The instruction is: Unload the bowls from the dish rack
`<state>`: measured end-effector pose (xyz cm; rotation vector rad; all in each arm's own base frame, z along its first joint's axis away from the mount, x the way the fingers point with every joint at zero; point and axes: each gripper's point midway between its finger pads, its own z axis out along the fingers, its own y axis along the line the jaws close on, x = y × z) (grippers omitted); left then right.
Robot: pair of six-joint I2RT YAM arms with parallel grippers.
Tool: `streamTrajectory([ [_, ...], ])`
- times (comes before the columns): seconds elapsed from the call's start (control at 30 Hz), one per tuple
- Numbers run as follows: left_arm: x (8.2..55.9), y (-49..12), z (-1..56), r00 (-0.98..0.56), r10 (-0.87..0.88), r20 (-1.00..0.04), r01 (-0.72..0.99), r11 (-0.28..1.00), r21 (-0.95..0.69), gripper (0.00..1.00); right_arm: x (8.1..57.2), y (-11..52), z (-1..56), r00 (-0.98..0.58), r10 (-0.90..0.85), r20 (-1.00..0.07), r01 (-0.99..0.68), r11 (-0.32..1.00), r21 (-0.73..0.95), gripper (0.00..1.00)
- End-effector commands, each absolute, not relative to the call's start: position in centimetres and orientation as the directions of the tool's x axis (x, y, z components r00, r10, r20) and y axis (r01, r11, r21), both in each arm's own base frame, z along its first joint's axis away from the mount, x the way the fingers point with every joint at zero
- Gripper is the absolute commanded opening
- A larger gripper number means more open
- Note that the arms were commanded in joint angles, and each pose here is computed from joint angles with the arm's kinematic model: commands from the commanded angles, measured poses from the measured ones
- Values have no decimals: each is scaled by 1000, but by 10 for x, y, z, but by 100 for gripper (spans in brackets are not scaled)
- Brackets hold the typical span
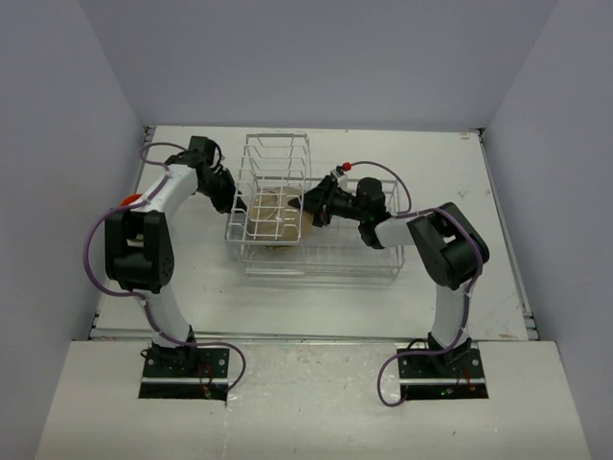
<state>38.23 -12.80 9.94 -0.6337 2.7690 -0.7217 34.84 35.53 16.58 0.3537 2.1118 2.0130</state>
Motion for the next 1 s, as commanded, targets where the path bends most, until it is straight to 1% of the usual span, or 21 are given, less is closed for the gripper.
streamTrajectory([
  [0.0,381,-149,118,-901,-428,-76,-304,746,-592,0,352,352,209,-943,331,-43,-65,-56,996,49],
  [0.03,381,-149,118,-901,-428,-76,-304,746,-592,0,353,353,208,-942,333,-28,-52,-62,997,44],
  [0.07,382,-148,119,-900,-430,-78,-305,746,-592,0,354,353,212,-942,334,-33,-62,-76,995,41],
  [0.17,383,-148,119,-899,-432,-77,-307,745,-593,0,354,354,212,-947,320,-10,-47,-108,993,38],
  [0.23,383,-148,119,-899,-431,-76,-306,744,-594,0,355,356,209,-953,302,19,-20,-126,992,33],
  [0.37,383,-147,119,-898,-433,-76,-307,743,-594,0,352,357,207,-959,282,34,-6,-142,990,30],
  [0.5,383,-146,118,-898,-434,-76,-308,743,-594,0,349,358,209,-964,262,37,-6,-164,986,30],
  [0.67,385,-145,120,-895,-439,-77,-311,738,-598,0,346,359,210,-968,249,32,-11,-166,986,15],
  [0.87,386,-144,119,-894,-442,-76,-313,737,-599,0,344,361,207,-972,235,26,-8,-142,990,7],
  [0.97,387,-144,120,-892,-445,-76,-315,734,-601,0,343,361,202,-973,229,17,-10,-116,993,0],
])
